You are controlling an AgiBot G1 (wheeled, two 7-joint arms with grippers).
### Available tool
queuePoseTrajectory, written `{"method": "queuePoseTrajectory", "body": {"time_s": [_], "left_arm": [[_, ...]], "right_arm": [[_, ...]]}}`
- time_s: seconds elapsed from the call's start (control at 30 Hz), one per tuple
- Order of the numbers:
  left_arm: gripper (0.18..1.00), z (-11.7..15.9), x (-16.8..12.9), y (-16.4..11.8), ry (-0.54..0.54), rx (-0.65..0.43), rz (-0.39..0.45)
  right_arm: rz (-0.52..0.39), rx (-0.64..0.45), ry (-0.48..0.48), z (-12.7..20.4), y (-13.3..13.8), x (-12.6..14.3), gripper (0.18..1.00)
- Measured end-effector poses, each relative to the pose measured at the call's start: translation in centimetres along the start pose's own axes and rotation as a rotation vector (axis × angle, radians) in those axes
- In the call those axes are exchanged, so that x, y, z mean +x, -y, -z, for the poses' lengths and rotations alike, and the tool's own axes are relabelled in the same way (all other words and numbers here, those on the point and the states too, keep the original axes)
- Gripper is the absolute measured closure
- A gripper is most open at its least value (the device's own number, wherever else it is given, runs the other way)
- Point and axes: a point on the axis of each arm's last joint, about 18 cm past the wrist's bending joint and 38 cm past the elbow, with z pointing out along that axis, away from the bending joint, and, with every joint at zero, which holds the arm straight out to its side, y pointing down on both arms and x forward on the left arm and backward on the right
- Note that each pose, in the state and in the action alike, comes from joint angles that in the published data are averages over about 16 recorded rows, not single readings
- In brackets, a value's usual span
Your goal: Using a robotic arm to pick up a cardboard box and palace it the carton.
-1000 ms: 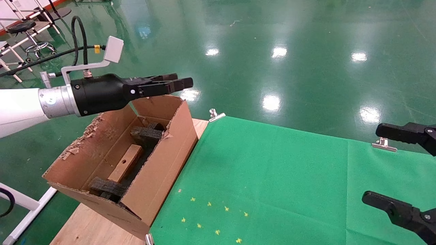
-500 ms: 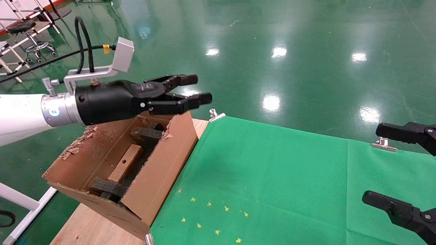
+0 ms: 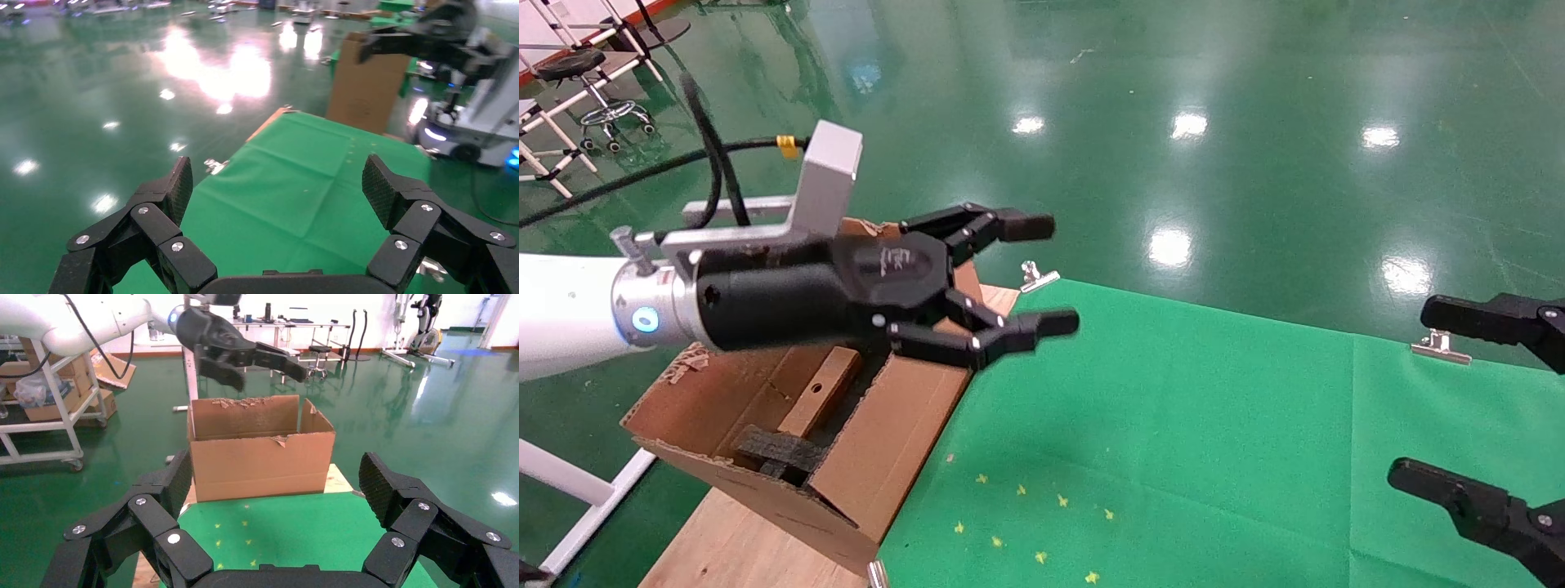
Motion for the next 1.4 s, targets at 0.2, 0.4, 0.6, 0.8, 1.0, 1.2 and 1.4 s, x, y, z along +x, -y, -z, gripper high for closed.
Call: {"method": "queuePoseTrajectory", "body": {"time_s": [0.2,0.4,0.6,0.8,1.0,1.2,1.4], "left_arm": [[0.183,-0.9,2.8,0.3,-0.089,0.017,-0.065],[0.183,-1.5,5.3,0.4,-0.167,0.035,-0.115],[0.183,-1.8,6.7,0.6,-0.211,0.046,-0.141],[0.183,-1.8,7.0,0.6,-0.220,0.049,-0.146],[0.183,-1.7,6.7,0.6,-0.210,0.047,-0.142],[0.183,-1.7,6.5,0.5,-0.204,0.045,-0.139],[0.183,-1.7,6.4,0.5,-0.200,0.044,-0.137]], "right_arm": [[0.000,0.000,0.000,0.0,0.0,0.0,0.178],[0.000,0.000,0.000,0.0,0.0,0.0,0.178],[0.000,0.000,0.000,0.0,0.0,0.0,0.178],[0.000,0.000,-0.001,0.0,0.0,0.0,0.178],[0.000,0.000,-0.001,0.0,0.0,0.0,0.178],[0.000,0.000,-0.001,0.0,0.0,0.0,0.178],[0.000,0.000,-0.001,0.0,0.0,0.0,0.178]]}}
